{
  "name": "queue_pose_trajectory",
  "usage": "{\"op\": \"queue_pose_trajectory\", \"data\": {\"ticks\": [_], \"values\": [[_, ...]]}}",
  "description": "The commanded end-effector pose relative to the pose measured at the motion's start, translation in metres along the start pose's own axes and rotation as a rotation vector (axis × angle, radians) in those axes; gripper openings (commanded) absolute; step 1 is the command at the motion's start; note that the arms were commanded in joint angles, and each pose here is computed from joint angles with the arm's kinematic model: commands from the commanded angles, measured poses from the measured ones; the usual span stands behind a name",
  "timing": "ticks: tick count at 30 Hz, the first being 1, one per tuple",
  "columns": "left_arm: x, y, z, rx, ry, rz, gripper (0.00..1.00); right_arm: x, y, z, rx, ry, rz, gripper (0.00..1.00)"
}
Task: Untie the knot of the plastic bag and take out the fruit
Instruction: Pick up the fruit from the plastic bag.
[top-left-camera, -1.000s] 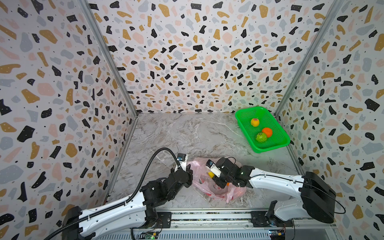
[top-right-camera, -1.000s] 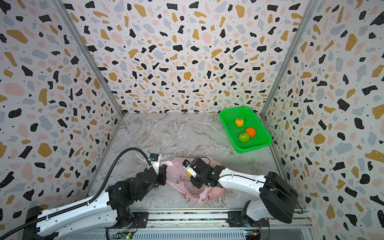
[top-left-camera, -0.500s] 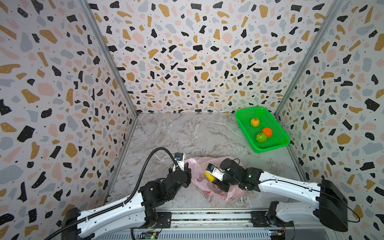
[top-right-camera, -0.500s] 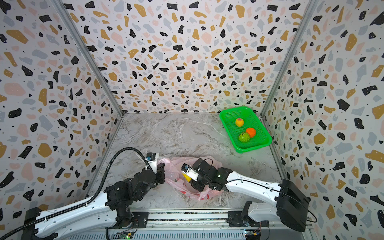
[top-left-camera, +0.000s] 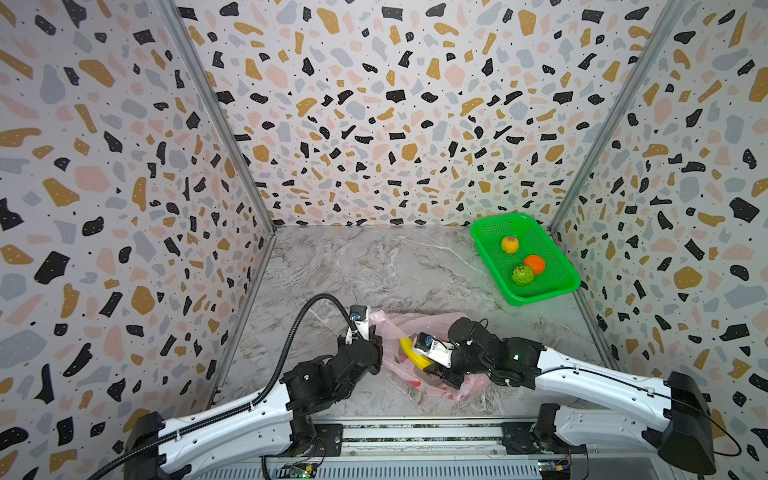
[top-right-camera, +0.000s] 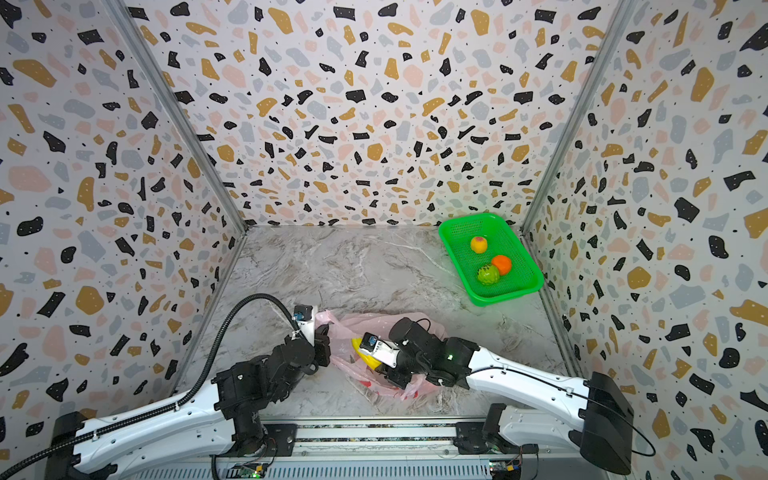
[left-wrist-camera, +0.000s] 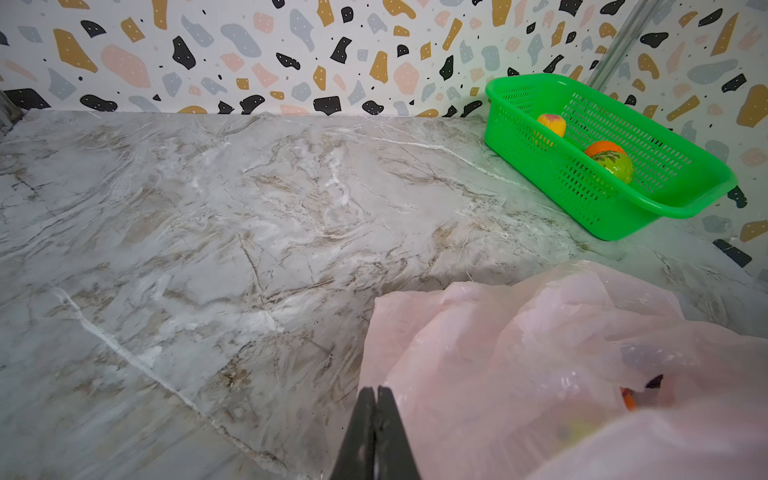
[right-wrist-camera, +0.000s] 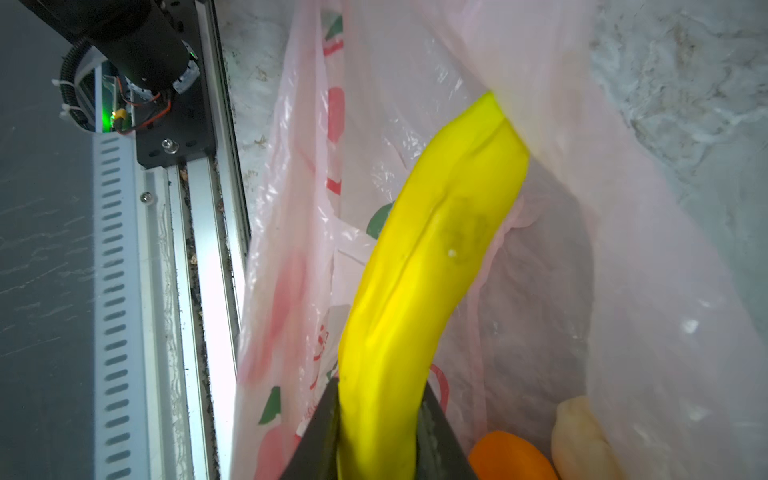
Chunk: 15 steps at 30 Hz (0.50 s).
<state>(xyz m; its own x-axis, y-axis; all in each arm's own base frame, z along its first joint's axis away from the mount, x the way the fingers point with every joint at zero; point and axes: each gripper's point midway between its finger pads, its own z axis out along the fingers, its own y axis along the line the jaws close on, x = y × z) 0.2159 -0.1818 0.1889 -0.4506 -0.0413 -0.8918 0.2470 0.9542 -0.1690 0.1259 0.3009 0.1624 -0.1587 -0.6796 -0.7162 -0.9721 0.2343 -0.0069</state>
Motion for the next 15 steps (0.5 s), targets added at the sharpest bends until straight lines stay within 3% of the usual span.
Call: {"op": "queue_pose_trajectory", "data": {"ticks": [1,9,15], "values": [[-0.013,0.000,-0.004,-0.008,-0.038,-0.035,0.00,-0.035,0.001,-0.025,-0.002,-0.093,-0.014,0.08],[-0.013,-0.001,-0.002,-0.009,-0.034,-0.032,0.00,-0.071,-0.007,-0.057,0.024,-0.219,0.014,0.08],[-0.014,-0.001,-0.005,-0.002,-0.038,-0.036,0.00,-0.079,-0.069,-0.087,0.186,-0.285,0.156,0.10]]}}
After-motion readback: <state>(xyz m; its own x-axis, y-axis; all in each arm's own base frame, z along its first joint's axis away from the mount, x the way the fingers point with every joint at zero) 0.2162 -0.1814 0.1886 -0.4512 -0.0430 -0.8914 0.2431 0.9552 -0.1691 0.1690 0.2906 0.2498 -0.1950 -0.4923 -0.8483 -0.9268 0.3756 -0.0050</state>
